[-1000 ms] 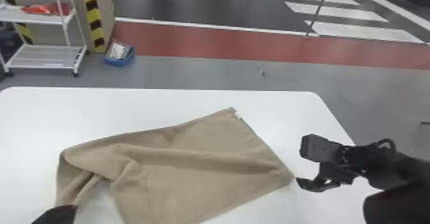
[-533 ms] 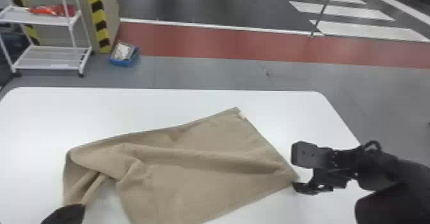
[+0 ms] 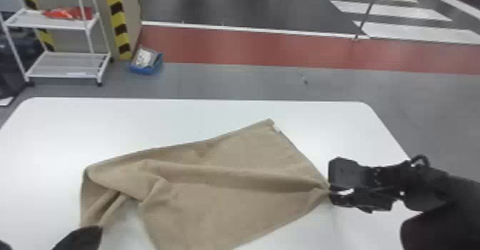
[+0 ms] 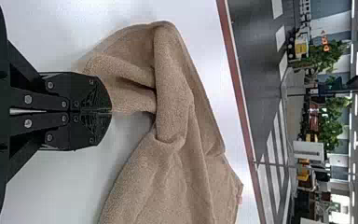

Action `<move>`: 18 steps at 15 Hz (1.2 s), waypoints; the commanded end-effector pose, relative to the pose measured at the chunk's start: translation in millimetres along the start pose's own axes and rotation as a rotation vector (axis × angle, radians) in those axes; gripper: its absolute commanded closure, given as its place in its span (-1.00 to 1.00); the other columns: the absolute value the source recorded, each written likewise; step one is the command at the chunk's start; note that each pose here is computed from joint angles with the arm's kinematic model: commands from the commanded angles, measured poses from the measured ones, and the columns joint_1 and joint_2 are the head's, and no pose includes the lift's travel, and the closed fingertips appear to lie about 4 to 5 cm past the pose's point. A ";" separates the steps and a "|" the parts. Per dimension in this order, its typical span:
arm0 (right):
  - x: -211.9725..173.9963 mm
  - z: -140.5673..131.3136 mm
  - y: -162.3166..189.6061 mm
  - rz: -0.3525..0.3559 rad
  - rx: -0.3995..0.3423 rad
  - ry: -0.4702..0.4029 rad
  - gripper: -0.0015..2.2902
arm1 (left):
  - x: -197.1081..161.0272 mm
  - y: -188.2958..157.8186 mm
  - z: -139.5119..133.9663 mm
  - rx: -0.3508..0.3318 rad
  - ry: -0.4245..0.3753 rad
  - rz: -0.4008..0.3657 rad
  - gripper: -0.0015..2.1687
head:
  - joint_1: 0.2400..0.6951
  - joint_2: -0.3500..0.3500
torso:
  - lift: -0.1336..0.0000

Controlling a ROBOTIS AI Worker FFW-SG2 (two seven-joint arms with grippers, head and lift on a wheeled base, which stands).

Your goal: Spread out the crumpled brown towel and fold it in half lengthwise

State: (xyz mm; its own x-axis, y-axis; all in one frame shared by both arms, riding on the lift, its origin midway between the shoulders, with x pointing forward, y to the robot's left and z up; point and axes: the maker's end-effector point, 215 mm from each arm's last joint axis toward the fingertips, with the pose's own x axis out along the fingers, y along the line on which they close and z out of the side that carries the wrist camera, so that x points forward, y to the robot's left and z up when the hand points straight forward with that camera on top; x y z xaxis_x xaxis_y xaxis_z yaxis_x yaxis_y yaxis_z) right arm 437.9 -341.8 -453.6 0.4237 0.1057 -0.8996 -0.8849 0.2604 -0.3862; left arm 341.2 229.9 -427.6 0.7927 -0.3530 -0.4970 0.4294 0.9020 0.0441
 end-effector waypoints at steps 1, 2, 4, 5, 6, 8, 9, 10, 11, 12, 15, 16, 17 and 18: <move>-4.5 -4.1 -1.9 0.003 0.004 -0.006 0.24 | -0.3 0.5 1.9 -0.004 -0.007 0.004 0.14 | 1.00 -0.47 | -0.86; -8.9 -5.1 -3.8 0.006 0.030 -0.034 0.26 | -0.6 1.0 2.7 -0.003 -0.010 0.005 0.14 | 1.00 -0.47 | -0.86; -28.2 -0.1 -20.6 -0.019 0.105 -0.149 0.42 | -0.9 2.6 9.4 0.000 -0.023 0.010 0.14 | 1.00 -0.48 | -0.86; -46.7 3.8 -37.2 -0.050 0.156 -0.230 0.42 | -1.8 2.5 15.8 -0.002 -0.038 0.007 0.14 | 1.00 -0.49 | -0.86; -65.6 3.8 -51.4 -0.081 0.215 -0.303 0.42 | -4.2 4.9 30.8 0.006 -0.062 0.013 0.14 | 1.00 -0.49 | -0.86; -104.1 7.5 -86.5 -0.150 0.358 -0.441 0.42 | -9.4 9.5 54.2 -0.012 -0.081 0.018 0.14 | 1.00 -0.50 | -0.86; -122.1 15.9 -101.1 -0.169 0.427 -0.516 0.42 | -9.4 10.9 67.6 -0.026 -0.095 0.014 0.14 | 1.00 -0.52 | -0.86; -131.4 19.8 -112.8 -0.188 0.484 -0.558 0.42 | -5.8 16.2 80.2 -0.037 -0.100 0.021 0.14 | 1.00 -0.53 | -0.86; -137.1 21.5 -127.9 -0.222 0.544 -0.584 0.42 | -1.8 23.5 89.7 -0.065 -0.089 0.029 0.14 | 1.00 -0.53 | -0.86; -146.3 21.0 -151.3 -0.275 0.622 -0.612 0.42 | 4.8 32.2 101.2 -0.135 -0.067 0.016 0.14 | 1.00 -0.53 | -0.86; -168.1 16.7 -202.2 -0.391 0.780 -0.644 0.42 | 18.8 74.8 156.8 -0.238 -0.098 0.044 0.14 | 1.00 -0.51 | -0.86; -170.3 11.4 -213.6 -0.417 0.824 -0.635 0.42 | 27.4 82.2 172.1 -0.261 -0.107 0.034 0.14 | 1.00 -0.50 | -0.86; -173.6 4.6 -228.6 -0.462 0.856 -0.623 0.42 | 39.0 89.3 188.2 -0.300 -0.108 0.015 0.14 | 1.00 -0.49 | -0.86; -171.5 -1.5 -239.3 -0.479 0.885 -0.601 0.42 | 50.3 98.0 198.3 -0.322 -0.099 0.006 0.14 | 0.93 -0.48 | -0.86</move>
State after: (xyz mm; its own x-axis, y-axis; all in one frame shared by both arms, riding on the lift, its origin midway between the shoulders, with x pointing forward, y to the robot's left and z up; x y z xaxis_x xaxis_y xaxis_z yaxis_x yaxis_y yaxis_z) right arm 566.0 -417.4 -210.7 0.9069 0.2145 -0.3627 -0.2957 0.9372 -0.1851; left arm 484.7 250.7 -286.0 0.8439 -0.3469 -0.4093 0.2891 0.9366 -0.1978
